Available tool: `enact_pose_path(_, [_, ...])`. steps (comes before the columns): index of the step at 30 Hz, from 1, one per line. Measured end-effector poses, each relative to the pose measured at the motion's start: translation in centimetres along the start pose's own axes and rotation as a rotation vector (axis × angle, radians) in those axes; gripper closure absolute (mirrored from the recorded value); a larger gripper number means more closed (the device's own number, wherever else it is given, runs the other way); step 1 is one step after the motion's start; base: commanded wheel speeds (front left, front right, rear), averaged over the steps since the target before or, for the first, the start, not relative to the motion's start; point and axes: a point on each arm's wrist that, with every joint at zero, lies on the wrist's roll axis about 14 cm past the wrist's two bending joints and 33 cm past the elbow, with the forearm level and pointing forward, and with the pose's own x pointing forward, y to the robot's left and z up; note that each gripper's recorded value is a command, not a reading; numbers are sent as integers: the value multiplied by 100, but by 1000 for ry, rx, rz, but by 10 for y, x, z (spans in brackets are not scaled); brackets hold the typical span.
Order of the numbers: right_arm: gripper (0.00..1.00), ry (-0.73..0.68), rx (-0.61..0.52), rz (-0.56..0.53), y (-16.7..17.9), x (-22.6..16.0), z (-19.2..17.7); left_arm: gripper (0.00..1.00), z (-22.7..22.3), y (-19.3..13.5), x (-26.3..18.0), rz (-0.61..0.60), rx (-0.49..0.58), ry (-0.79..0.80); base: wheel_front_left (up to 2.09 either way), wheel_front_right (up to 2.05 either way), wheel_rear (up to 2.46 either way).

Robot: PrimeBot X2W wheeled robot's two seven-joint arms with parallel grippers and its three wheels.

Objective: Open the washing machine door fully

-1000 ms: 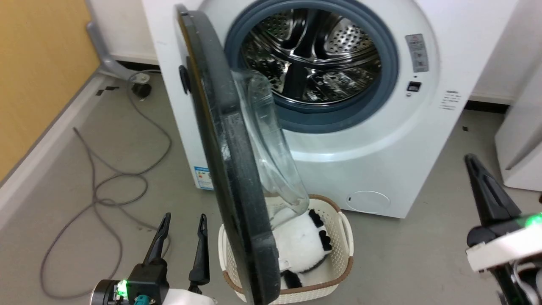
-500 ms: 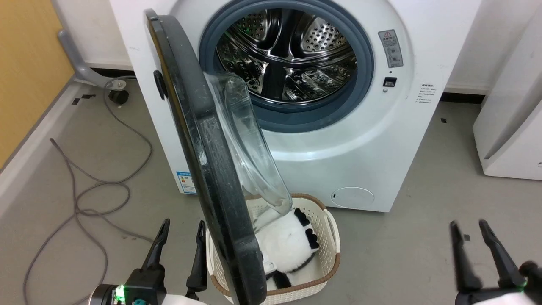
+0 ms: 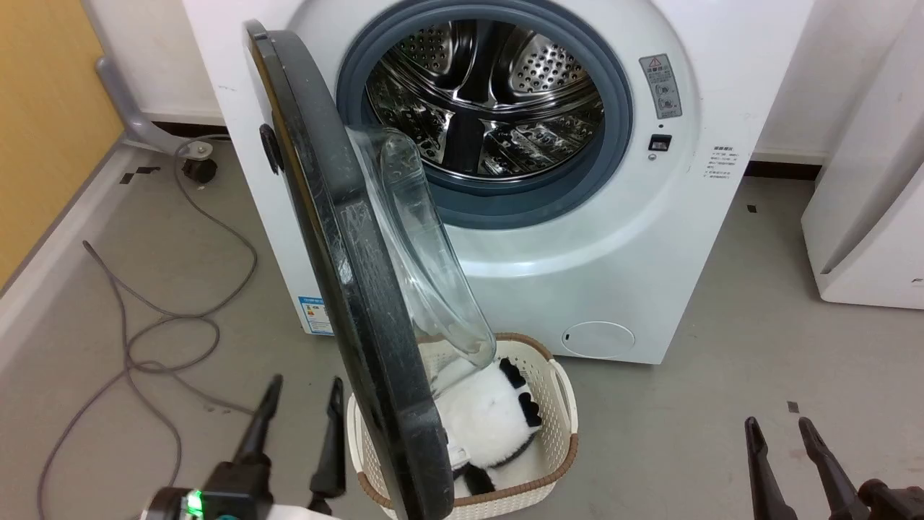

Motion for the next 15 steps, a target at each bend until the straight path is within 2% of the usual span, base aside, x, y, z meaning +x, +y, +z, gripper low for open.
enact_pose_path(6, [0, 10, 15, -6, -1, 0, -5, 0, 38, 9, 6, 28, -1, -121, 0, 0, 0])
enact_pose_path(15, [0, 10, 21, -10, -3, -1, -7, 0, 143, 17, 15, 68, 11, -454, 0, 0, 0])
